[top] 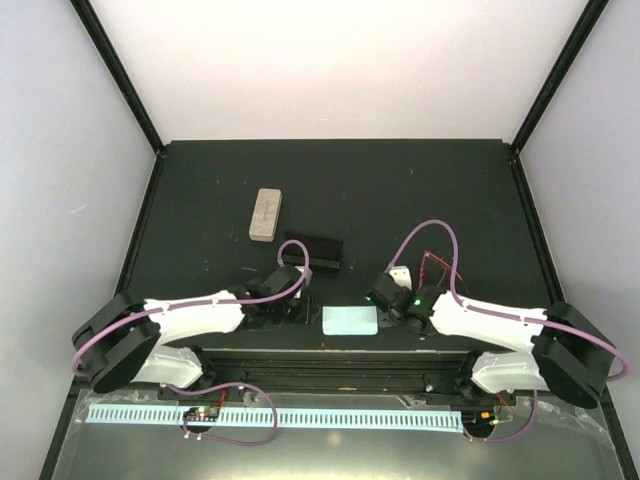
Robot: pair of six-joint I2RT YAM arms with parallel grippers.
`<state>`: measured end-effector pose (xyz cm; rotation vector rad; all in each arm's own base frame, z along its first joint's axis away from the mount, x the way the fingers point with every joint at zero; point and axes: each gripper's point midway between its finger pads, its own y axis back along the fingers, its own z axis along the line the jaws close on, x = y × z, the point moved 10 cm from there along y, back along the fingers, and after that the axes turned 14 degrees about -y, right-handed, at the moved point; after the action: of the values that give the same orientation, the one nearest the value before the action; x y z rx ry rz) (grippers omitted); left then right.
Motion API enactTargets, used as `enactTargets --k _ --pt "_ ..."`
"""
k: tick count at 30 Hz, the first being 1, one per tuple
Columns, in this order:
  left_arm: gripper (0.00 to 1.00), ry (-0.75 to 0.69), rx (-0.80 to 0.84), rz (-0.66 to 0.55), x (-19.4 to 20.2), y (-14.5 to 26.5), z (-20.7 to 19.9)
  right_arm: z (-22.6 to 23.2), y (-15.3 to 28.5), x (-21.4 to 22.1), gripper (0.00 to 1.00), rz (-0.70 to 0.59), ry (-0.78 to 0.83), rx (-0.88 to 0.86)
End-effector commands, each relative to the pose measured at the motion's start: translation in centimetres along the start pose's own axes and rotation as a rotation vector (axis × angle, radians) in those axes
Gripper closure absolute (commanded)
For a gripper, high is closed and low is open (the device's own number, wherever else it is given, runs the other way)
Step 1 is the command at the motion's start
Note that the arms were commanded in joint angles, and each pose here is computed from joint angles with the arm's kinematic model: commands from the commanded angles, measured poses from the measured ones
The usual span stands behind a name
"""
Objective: Organize the sunglasses
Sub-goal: Fold the glasses cleaning cloth at the center of the board, then pick up the glasses cleaning cloth from the center of the board.
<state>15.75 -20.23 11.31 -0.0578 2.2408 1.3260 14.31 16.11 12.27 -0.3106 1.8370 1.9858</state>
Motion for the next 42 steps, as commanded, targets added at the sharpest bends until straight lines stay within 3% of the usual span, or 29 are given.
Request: enactTargets --k 1,6,14,27,35,42 --pt "0.59 -0.001 -0.056 -0.016 -0.1 2.0 -0.4 0.2 1.7 -0.3 0.56 -0.037 0.007 0.009" --pt "0.54 0.021 -0.02 -0.012 0.6 1.7 -1.4 1.4 1.3 0.7 0.55 0.037 0.024 -0.071" --pt "0.56 0.032 -0.011 0.061 1.6 -1.1 -2.7 2.9 -0.5 2.3 0.59 0.115 0.058 -0.092" --pt "0.7 0.066 -0.038 0.111 2.5 -2.1 -2.5 2.9 -1.9 3.7 0.8 0.184 0.054 -0.108" --pt "0.74 0.068 -0.053 0.143 2.6 -2.7 -2.6 2.7 -2.0 3.8 0.92 0.184 0.048 -0.099" --pt "0.93 0.07 -0.076 0.149 2.7 -2.8 -2.4 2.7 -1.9 3.8 0.98 0.183 0.045 -0.099"
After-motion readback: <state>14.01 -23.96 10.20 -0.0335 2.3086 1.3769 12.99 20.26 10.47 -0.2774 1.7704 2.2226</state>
